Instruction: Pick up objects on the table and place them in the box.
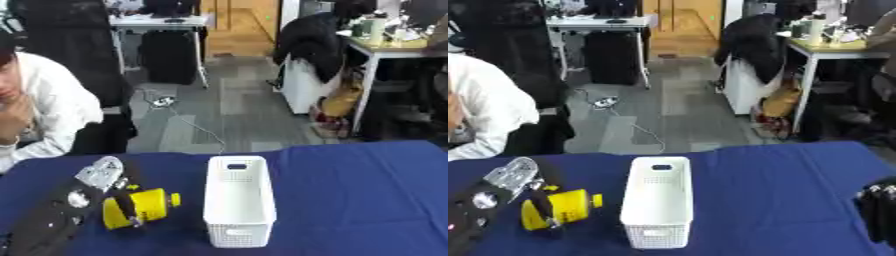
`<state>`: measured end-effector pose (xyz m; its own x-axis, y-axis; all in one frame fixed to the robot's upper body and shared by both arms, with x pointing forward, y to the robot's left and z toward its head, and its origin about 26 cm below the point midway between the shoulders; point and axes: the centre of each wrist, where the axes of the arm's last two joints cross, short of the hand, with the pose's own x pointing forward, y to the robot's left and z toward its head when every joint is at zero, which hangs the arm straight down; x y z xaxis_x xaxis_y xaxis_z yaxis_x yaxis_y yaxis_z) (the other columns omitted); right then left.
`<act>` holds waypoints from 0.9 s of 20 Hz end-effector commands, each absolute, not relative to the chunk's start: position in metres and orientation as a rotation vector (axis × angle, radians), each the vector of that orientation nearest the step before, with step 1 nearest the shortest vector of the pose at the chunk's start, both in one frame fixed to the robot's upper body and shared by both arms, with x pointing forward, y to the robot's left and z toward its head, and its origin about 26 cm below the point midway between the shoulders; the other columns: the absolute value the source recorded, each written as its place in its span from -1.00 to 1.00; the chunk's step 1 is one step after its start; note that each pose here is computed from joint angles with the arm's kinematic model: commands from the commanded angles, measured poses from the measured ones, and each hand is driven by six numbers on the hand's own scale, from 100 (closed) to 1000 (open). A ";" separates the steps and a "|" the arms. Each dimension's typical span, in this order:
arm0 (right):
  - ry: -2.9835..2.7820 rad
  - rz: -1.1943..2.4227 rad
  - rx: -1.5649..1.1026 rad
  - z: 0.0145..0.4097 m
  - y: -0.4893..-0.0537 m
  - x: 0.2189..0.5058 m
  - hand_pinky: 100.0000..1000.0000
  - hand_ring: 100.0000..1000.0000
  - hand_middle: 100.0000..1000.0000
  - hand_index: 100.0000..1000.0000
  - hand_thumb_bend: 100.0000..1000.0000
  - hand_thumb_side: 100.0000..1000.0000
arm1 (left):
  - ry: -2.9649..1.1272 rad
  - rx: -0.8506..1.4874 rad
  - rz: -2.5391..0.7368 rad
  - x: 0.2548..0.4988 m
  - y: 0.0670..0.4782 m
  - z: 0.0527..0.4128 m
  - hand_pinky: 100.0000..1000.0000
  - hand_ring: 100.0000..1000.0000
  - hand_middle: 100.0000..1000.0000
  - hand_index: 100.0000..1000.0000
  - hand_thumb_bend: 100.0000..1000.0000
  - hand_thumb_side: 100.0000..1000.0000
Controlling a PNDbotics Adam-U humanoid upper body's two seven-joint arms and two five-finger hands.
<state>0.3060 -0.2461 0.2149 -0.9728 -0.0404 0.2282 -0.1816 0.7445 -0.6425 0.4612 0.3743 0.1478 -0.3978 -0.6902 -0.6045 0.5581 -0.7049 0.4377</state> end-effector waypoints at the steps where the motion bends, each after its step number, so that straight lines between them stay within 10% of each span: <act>1: -2.776 1.055 0.171 0.224 -0.245 0.304 -0.97 -0.73 -0.76 -0.76 -1.00 0.62 | -0.037 0.892 -2.250 0.462 0.378 0.154 0.80 0.72 0.46 0.70 0.97 1.00; 10: -2.782 1.051 0.174 0.224 -0.245 0.304 -0.97 -0.73 -0.76 -0.78 -1.00 0.61 | 0.000 0.933 -2.300 0.461 0.376 0.145 0.64 0.58 0.30 0.65 1.00 0.98; 13: -2.783 1.050 0.175 0.224 -0.245 0.304 -0.97 -0.73 -0.76 -0.78 -1.00 0.62 | -0.008 0.958 -2.300 0.460 0.378 0.142 0.09 0.12 -0.25 0.16 0.51 0.56; 18: -2.780 1.050 0.175 0.224 -0.245 0.304 -0.97 -0.73 -0.76 -0.77 -1.00 0.61 | -0.039 0.986 -2.266 0.459 0.381 0.140 -0.39 -0.31 -0.68 -0.32 -0.06 0.61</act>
